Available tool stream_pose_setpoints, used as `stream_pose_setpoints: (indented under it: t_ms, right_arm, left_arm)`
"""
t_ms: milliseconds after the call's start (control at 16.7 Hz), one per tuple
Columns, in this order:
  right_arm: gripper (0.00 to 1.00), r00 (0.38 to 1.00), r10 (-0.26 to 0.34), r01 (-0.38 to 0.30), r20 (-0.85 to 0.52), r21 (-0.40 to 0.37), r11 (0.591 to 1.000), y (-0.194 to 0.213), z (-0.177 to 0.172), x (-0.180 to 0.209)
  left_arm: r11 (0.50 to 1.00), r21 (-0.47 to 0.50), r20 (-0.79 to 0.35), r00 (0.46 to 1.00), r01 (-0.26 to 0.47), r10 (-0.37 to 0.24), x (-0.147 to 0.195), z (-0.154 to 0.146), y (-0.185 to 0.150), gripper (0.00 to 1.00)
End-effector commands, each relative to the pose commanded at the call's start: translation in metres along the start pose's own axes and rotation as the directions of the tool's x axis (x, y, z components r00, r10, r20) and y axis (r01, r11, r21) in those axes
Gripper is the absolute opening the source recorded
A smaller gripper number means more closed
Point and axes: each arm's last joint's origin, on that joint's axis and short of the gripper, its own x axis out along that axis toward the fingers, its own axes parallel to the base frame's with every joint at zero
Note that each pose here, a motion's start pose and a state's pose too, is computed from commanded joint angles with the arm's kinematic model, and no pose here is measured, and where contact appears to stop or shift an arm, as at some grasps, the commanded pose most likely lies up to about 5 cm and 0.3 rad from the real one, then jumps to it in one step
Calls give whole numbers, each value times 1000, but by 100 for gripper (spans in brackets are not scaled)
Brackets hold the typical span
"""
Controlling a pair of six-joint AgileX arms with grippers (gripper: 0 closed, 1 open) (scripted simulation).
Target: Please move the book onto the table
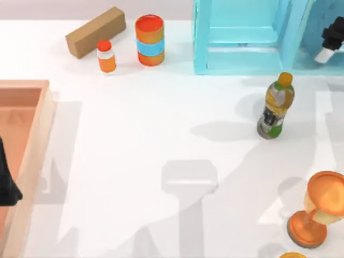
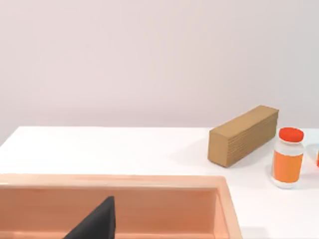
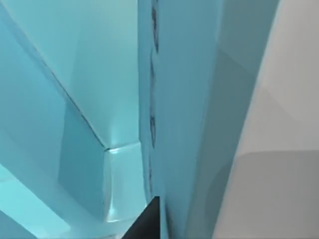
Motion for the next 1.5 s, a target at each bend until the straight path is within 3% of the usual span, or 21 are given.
stream_pose_setpoints:
  t_ms: [300, 360, 660, 840, 1140, 1320, 1500]
  right_arm:
    - [0, 1000, 0, 0, 0, 0, 1000, 0, 0, 0]
    - [0, 993, -106, 107, 44, -19, 994, 6, -11, -15]
    - [0, 993, -110, 111, 37, -17, 994, 15, 10, -39]
    - [0, 993, -108, 109, 38, -19, 994, 33, 39, -80]
    - [0, 993, -102, 104, 56, -23, 994, 66, 77, -180]
    - [0, 993, -102, 103, 60, -23, 994, 80, 80, -235]
    - [0, 993, -105, 106, 48, -20, 994, 86, 75, -266]
  left_arm:
    - [1000, 0, 0, 1000, 0, 0, 0, 0, 0, 100]
    - [1000, 0, 0, 1000, 0, 0, 0, 0, 0, 100]
    - [1000, 0, 0, 1000, 0, 0, 0, 0, 0, 100]
    - [1000, 0, 0, 1000, 0, 0, 0, 0, 0, 100]
    - [1000, 0, 0, 1000, 0, 0, 0, 0, 0, 100]
    - [1000, 0, 0, 1000, 0, 0, 0, 0, 0, 100]
    - [1000, 0, 0, 1000, 0, 0, 0, 0, 0, 100]
